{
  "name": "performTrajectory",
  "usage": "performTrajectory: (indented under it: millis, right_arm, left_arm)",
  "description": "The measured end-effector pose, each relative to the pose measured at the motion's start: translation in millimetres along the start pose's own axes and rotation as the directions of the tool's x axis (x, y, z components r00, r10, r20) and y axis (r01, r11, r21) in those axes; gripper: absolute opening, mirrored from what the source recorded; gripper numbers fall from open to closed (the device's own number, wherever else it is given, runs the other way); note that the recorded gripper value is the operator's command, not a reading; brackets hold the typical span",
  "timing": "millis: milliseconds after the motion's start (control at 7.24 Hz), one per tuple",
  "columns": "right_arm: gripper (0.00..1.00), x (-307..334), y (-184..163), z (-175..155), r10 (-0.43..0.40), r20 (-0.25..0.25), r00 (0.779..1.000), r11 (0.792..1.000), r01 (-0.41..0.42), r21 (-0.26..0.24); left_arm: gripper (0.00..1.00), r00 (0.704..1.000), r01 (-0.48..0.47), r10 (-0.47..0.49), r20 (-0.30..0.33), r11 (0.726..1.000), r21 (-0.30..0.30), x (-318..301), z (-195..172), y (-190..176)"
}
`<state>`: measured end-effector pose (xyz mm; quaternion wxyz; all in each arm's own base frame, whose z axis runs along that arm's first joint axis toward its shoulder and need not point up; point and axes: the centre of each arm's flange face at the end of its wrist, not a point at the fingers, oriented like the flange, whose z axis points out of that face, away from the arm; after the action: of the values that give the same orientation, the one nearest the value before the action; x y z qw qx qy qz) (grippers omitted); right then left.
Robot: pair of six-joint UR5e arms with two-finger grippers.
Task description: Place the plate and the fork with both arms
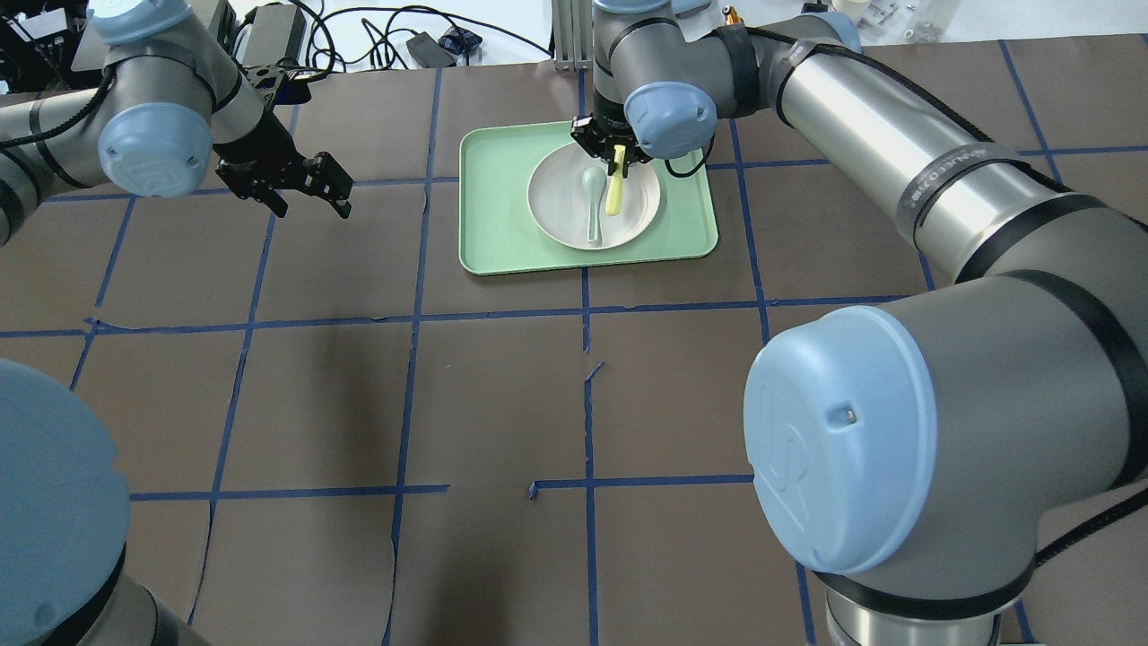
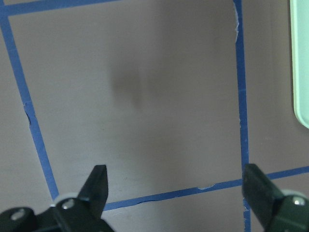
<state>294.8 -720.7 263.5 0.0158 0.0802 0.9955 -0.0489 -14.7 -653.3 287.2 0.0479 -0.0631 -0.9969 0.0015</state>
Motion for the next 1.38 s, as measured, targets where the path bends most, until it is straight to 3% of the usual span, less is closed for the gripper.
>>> performTrajectory:
  millis: [138,415,691,829,967,1382]
  right_arm:
    - [0.00,32.0,-12.6,-6.5,-0.047,-0.007,0.999,0.999,0.047,-0.017]
    - [0.00,80.8,-27.0,22.1,-0.199,-0.013,0.980,0.976,0.197,-0.090]
    - [0.00,84.9,-30.9,50.5,-0.207,0.032,0.978,0.970,0.209,-0.124]
    - [0.05,83.5,-32.0,58.6,-0.201,0.049,0.978,0.970,0.206,-0.126]
    - [0.99,82.9,-32.7,64.9,-0.200,0.057,0.978,0.970,0.206,-0.126]
    - [1.00,85.1,-28.5,51.0,-0.220,0.049,0.974,0.969,0.224,-0.105]
  left_arm:
    - [1.00,1.000,0.000,0.000,-0.003,1.000,0.001,0.3,0.4,-0.2]
    - [1.00,1.000,0.000,0.000,-0.007,1.000,0.001,1.3,1.0,-0.5]
    - [1.00,1.000,-0.003,0.003,-0.008,1.000,0.000,4.8,1.6,-0.8]
    - [1.00,1.000,-0.003,0.003,-0.008,1.000,0.000,6.2,1.9,-0.8]
    - [1.00,1.000,-0.003,0.003,-0.008,1.000,0.000,7.2,1.6,-0.9]
    - [1.00,1.000,-0.005,0.005,0.002,1.000,0.015,12.6,-8.5,-1.6]
